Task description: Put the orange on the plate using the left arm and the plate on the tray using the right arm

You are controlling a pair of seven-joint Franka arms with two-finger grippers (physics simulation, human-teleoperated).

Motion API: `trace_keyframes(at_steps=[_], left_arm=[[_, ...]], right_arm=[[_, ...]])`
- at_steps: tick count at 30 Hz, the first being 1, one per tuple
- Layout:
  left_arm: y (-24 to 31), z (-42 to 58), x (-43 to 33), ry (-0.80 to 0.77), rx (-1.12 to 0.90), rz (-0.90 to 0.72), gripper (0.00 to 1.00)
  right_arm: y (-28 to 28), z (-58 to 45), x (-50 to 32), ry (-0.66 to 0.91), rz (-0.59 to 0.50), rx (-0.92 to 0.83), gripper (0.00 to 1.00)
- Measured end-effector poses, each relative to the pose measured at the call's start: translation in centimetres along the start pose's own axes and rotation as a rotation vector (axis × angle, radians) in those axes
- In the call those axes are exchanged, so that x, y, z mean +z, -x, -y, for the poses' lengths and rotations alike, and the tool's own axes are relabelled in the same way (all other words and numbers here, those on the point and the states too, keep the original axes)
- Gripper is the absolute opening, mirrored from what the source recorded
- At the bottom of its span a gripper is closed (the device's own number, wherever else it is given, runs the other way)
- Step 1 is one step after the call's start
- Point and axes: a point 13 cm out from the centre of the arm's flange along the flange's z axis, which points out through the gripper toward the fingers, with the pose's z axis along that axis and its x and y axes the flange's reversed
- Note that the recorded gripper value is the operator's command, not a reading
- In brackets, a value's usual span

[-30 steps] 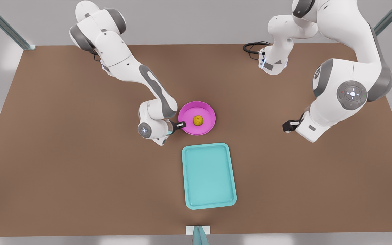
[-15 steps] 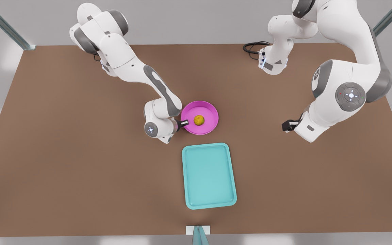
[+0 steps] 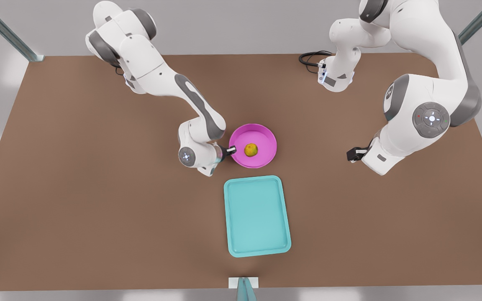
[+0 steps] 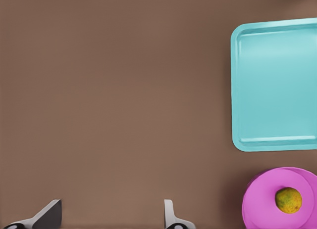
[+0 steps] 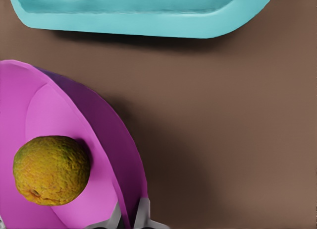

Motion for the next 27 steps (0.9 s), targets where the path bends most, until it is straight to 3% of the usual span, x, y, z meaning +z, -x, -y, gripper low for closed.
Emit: trace_keyframes(at_steps=[6,16,26,27], left_arm=[[-0.3,0.0,-1.2,-0.009,0.001,0.018,1.00],[-0.2,0.8,-1.3,-0.069,0.002,0.002,1.00],[0.3,1.6,-0.3,-0.093,0.003,-0.013,1.00],[0.3,1.6,-0.3,-0.094,0.002,-0.012,1.00]], right_arm=[[4.2,-1.2,-4.7,0.057,0.093,0.009,0.21],[16.9,3.7,-12.4,0.148,0.299,0.123,0.21],[21.1,5.0,-11.6,0.175,0.350,0.159,0.21],[21.2,5.0,-11.5,0.176,0.352,0.163,0.87]])
